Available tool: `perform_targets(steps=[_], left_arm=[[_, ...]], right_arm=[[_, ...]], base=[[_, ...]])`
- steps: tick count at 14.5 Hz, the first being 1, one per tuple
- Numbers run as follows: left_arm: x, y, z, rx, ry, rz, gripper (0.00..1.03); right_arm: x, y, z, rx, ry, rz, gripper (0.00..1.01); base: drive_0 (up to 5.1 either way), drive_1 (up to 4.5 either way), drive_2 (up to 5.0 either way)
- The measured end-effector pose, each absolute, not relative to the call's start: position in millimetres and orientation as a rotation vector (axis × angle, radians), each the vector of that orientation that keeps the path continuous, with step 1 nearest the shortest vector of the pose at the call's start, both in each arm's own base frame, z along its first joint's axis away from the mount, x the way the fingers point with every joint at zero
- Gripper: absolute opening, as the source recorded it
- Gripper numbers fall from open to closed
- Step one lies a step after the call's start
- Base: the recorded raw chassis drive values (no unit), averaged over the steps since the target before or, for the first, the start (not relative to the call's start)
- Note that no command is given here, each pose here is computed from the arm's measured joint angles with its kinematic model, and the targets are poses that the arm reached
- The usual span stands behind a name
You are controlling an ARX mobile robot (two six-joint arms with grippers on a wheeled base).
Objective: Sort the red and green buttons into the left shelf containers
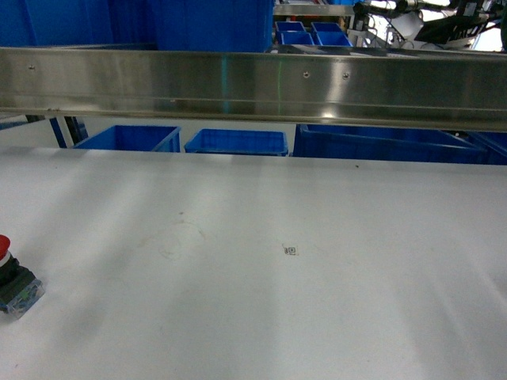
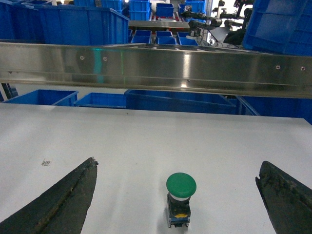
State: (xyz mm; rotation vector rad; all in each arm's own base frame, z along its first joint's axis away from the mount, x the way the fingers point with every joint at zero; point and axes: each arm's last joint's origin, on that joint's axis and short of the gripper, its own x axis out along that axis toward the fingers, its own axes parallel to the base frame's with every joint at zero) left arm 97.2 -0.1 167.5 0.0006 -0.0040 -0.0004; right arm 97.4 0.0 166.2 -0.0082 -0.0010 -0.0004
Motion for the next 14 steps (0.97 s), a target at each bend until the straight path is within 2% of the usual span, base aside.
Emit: perform_targets(steps=[14], left_arm=[[97.2,-0.1,167.5,0.001,-0.004,0.000,0.98]], right_arm=[[97.4,0.0,166.2,-0.008,-0.001,0.000,0.98]], base=[[0.0,0.00,0.0]])
